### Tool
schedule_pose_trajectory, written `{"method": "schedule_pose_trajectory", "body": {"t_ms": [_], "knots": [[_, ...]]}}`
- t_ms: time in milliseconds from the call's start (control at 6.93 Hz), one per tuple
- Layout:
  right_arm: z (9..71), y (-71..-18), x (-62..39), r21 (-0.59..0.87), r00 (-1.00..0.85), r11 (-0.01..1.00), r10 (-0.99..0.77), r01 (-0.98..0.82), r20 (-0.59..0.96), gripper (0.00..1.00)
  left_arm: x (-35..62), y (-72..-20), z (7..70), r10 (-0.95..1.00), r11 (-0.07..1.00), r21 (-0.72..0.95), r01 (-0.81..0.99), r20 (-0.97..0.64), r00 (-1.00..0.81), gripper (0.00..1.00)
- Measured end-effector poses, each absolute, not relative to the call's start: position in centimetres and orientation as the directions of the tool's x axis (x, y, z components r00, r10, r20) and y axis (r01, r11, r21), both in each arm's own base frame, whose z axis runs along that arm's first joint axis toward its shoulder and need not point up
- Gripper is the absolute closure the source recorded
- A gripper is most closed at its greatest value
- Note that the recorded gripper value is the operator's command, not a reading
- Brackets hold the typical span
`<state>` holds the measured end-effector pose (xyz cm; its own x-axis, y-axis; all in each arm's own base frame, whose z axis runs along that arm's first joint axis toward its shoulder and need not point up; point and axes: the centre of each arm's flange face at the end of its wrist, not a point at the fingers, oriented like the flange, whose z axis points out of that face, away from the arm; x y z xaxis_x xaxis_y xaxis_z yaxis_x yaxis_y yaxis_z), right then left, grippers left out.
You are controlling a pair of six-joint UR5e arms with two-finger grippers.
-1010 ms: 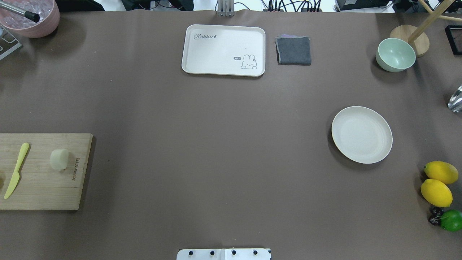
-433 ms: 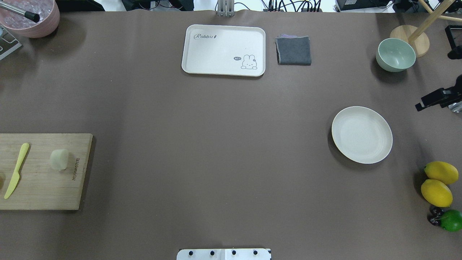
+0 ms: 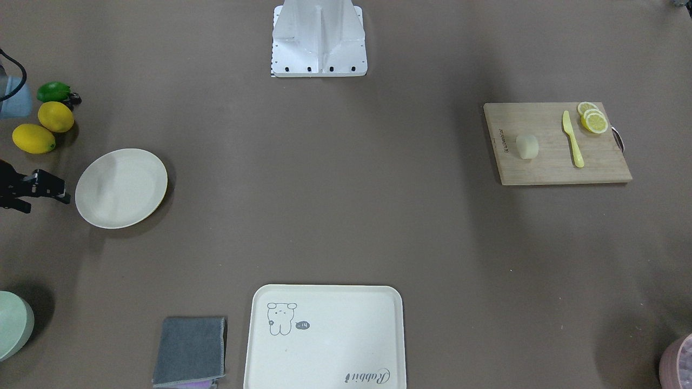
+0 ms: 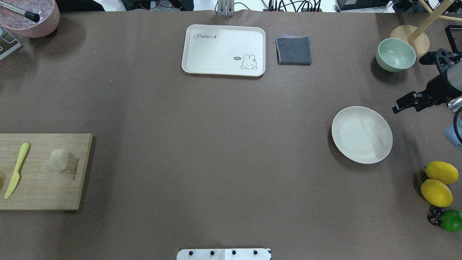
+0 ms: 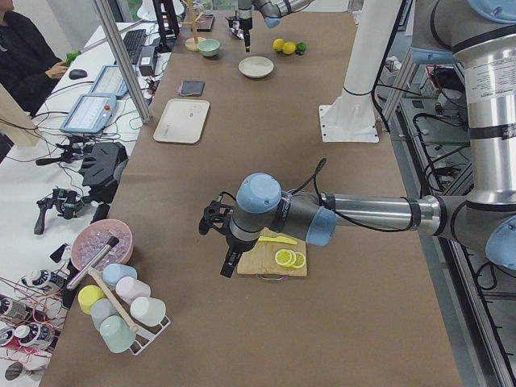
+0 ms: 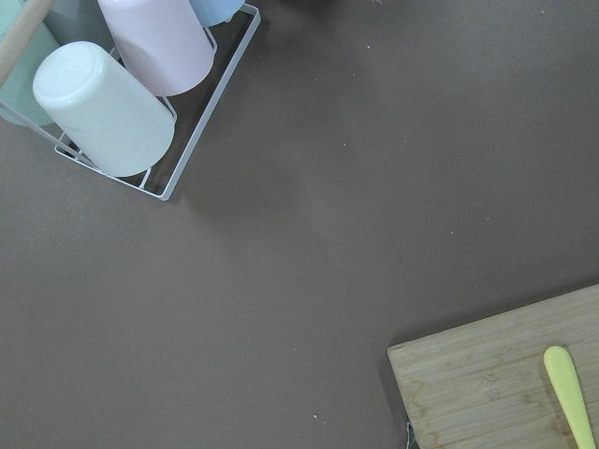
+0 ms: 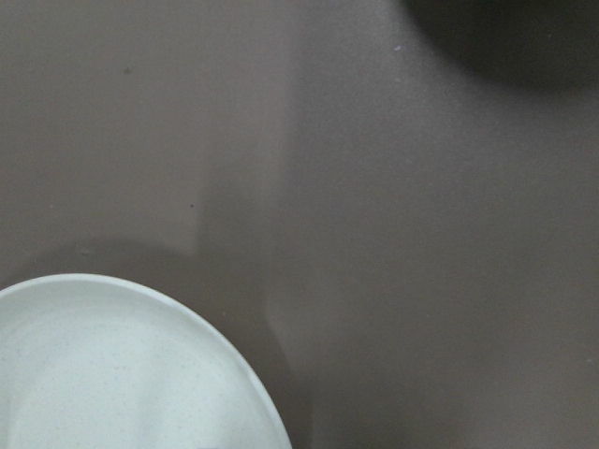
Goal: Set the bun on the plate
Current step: 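Reach the right gripper to the white plate and grasp its rim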
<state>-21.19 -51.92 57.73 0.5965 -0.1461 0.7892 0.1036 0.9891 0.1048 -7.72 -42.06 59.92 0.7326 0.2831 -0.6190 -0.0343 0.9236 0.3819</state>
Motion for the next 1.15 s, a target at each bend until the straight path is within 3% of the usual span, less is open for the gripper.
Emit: {"method": "schedule_pose_trajectory", "body": {"t_ms": [289,866,1155], "knots": [[58.2,-51.2,-23.3,0.095,0.592,0.987,-0.154,0.130,0.791,1.00,-7.7,-42.1,59.7,0.285,0.922,0.386,-0.034,-0.618,0.733,0.03],[58.4,-50.6,-24.7,0.088,0.583,0.983,-0.167,0.160,0.795,1.00,-7.7,-42.1,59.6,0.283,0.922,0.385,-0.030,-0.620,0.732,0.03],[53.4,-50.9,-25.6,0.065,0.530,0.990,-0.120,0.122,0.839,1.00,-7.0,-42.3,58.9,0.219,0.940,0.340,0.031,-0.669,0.710,0.03]]}}
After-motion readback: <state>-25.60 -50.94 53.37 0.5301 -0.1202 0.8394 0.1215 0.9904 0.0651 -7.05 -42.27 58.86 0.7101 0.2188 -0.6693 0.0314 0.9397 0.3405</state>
